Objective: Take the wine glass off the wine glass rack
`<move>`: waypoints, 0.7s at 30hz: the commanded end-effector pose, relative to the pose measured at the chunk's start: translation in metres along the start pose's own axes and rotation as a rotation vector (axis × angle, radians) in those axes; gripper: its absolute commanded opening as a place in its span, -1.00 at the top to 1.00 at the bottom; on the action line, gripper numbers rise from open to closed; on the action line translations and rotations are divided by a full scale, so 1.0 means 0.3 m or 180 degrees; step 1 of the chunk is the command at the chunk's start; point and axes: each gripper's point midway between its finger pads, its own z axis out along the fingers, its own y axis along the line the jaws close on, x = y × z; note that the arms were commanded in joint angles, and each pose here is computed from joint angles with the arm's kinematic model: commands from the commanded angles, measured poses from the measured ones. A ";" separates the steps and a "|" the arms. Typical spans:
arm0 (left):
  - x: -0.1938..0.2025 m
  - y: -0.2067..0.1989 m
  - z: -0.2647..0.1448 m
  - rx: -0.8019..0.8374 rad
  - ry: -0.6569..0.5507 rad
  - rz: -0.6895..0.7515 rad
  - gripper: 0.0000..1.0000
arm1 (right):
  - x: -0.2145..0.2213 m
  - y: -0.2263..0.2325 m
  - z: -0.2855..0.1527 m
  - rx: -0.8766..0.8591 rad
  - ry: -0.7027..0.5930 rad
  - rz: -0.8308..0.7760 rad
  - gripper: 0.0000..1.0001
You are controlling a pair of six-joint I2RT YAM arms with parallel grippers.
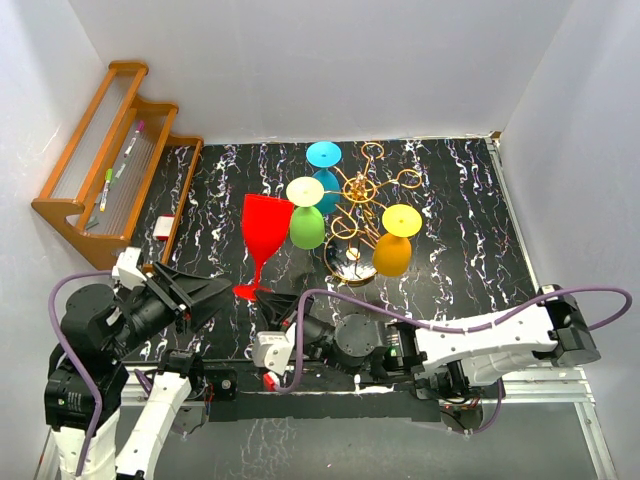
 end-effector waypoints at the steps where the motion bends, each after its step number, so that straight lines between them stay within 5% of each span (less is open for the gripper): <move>1: 0.015 0.034 0.021 -0.0050 0.0142 -0.0022 0.00 | -0.092 -0.077 0.007 0.0379 -0.0265 -0.0079 0.84; 11: 0.007 0.064 0.053 -0.0036 0.0156 -0.0129 0.01 | -0.130 -0.004 0.034 0.0315 -0.0389 -0.0282 0.85; 21: 0.016 0.062 0.065 0.0080 0.0241 -0.0075 0.60 | -0.124 0.040 0.055 0.0285 -0.0384 -0.0357 0.84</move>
